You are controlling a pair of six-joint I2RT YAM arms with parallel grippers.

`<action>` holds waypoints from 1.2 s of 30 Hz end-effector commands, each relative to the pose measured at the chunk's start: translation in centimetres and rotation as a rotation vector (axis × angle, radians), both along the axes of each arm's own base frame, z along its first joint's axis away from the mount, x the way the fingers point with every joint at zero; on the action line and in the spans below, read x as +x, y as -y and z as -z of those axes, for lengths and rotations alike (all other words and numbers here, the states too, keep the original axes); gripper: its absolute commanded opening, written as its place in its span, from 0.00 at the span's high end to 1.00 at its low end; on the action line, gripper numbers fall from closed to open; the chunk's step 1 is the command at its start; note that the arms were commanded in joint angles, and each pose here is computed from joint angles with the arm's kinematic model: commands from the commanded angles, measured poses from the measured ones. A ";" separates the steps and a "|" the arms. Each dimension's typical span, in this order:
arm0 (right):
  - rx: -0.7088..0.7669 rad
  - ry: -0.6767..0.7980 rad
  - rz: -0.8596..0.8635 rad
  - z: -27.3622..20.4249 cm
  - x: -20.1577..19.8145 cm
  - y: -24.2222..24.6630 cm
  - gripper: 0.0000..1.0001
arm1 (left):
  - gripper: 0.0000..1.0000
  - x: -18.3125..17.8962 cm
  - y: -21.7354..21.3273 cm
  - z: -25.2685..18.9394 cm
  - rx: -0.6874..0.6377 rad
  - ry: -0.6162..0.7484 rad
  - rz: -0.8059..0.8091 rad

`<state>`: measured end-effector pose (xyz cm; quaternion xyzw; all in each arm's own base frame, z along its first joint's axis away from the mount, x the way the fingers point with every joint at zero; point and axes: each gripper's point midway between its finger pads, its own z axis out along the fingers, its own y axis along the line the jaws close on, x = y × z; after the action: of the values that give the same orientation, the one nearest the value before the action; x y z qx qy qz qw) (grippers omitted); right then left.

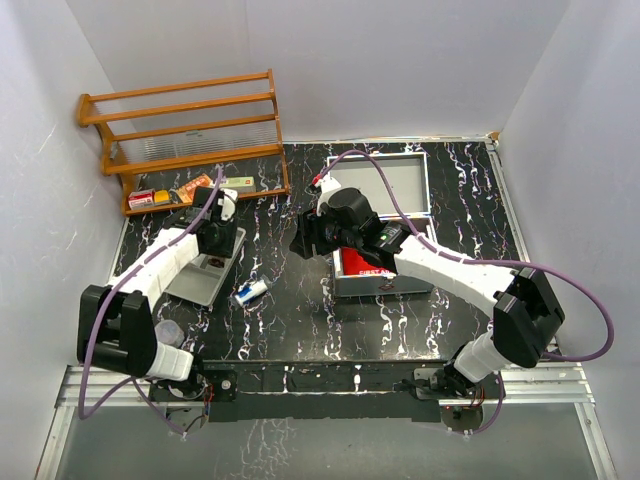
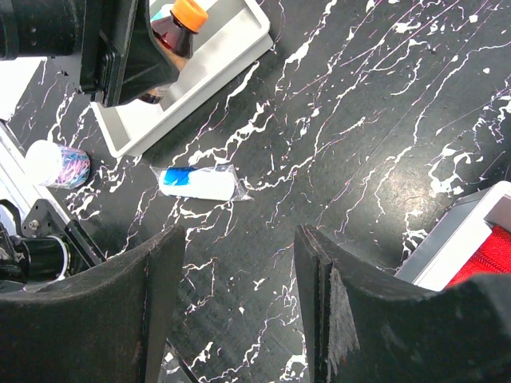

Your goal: Organize the medicine kit

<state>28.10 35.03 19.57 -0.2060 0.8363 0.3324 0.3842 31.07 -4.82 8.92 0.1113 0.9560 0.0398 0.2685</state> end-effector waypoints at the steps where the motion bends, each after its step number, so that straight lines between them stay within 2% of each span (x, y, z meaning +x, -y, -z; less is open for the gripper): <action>1: 0.059 0.038 0.003 -1.7 0.3 -0.6 0.46 | 0.78 1.1 -0.7 -0.5 0.002 0.028 -0.019; 8: 0.057 0.032 0.003 -1.5 0.2 -0.6 0.46 | 0.72 0.6 -0.8 1.6 0.015 -0.057 -0.030; 15: 0.055 0.028 0.003 -1.3 0.1 -0.5 0.46 | 0.47 0.6 0.0 2.3 -0.027 -0.127 -0.078; 17: 0.053 0.027 0.005 -1.2 0.1 -0.4 0.46 | 0.42 0.7 0.0 2.0 -0.034 -0.121 -0.091; 20: 0.052 0.027 0.006 -1.1 0.1 -0.4 0.46 | 0.39 1.0 0.4 1.3 -0.057 -0.101 -0.102; 27: 0.050 0.017 0.007 -0.7 0.1 -0.5 0.46 | 0.40 0.8 2.3 0.2 -0.174 -0.084 -0.094; 29: 0.049 0.015 0.009 -0.6 0.2 -0.4 0.46 | 0.44 0.4 3.2 0.6 -0.221 -0.099 -0.079; 34: 0.047 0.012 0.010 -0.5 0.1 -0.4 0.46 | 0.61 -0.1 3.9 1.8 -0.260 -0.143 -0.083; 36: 0.047 0.010 0.011 -0.4 0.1 -0.4 0.46 | 0.63 -0.1 4.0 2.4 -0.261 -0.160 -0.088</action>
<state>27.67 34.74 18.31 -0.1984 0.8448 0.3310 0.3706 31.38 -7.92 6.55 0.0431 0.9756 -0.0543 0.2085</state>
